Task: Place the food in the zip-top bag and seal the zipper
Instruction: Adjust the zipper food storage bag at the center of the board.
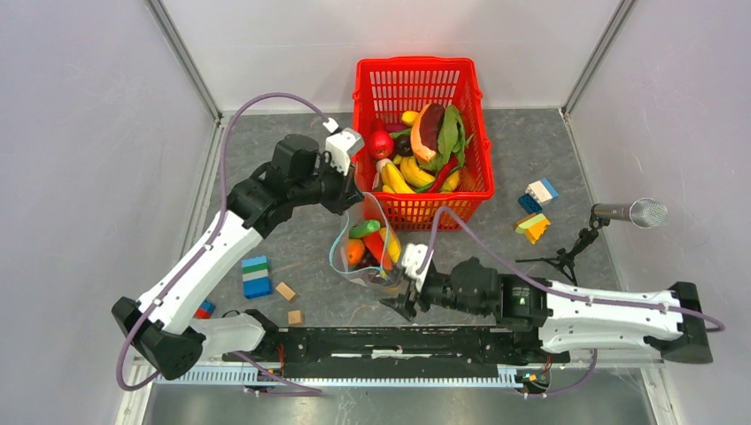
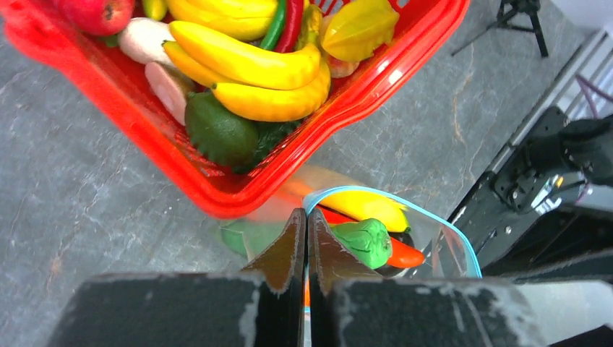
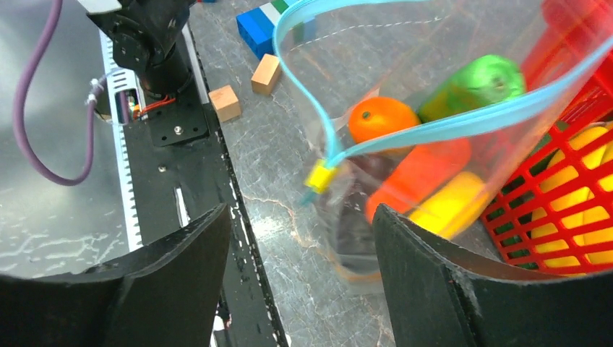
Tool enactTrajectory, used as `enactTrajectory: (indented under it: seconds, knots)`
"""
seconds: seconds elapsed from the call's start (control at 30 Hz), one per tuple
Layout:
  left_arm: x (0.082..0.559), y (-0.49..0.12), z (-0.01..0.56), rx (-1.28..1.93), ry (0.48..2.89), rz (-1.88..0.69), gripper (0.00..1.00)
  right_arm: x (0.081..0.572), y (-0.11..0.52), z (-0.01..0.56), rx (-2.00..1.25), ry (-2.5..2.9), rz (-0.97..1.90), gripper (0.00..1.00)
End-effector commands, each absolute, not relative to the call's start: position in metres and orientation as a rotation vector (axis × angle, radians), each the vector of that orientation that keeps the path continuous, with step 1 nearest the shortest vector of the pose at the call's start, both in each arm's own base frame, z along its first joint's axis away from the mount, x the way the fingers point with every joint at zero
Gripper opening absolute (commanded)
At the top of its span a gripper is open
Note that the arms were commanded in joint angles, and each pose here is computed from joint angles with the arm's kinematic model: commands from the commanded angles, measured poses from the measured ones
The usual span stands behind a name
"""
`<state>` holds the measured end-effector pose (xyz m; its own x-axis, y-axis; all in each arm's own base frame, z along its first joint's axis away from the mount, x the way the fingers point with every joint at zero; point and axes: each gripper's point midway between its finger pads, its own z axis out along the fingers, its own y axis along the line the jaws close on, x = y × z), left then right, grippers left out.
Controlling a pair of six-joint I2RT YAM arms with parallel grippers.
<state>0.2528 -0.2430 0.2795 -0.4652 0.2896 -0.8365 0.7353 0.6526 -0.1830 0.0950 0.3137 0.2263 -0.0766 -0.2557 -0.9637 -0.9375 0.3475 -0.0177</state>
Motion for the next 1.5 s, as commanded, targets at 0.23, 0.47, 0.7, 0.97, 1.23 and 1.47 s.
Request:
enactTrajectory:
  seconds: [0.23,0.47,0.7,0.97,1.23,1.47]
  knots:
    - [0.247,-0.224,0.32,0.459,2.042,-0.716,0.02,0.125,0.319,0.239,-0.842,1.432,0.519,0.78]
    - [0.247,-0.219,0.32,0.406,2.033,-0.707,0.02,0.116,0.337,0.243,-0.794,1.382,0.584,0.77]
    - [0.248,-0.219,0.321,0.351,2.047,-0.723,0.02,0.102,0.35,0.245,-0.818,1.366,0.572,0.79]
    - [0.246,-0.218,0.321,0.328,2.049,-0.739,0.02,0.12,0.334,0.246,-0.648,1.377,0.517,0.65]
    - [0.246,-0.218,0.32,0.316,2.05,-0.743,0.02,0.118,0.343,0.232,-0.664,1.389,0.529,0.53]
    - [0.244,-0.219,0.321,0.321,2.045,-0.751,0.02,0.126,0.336,0.222,-0.62,1.405,0.517,0.4]
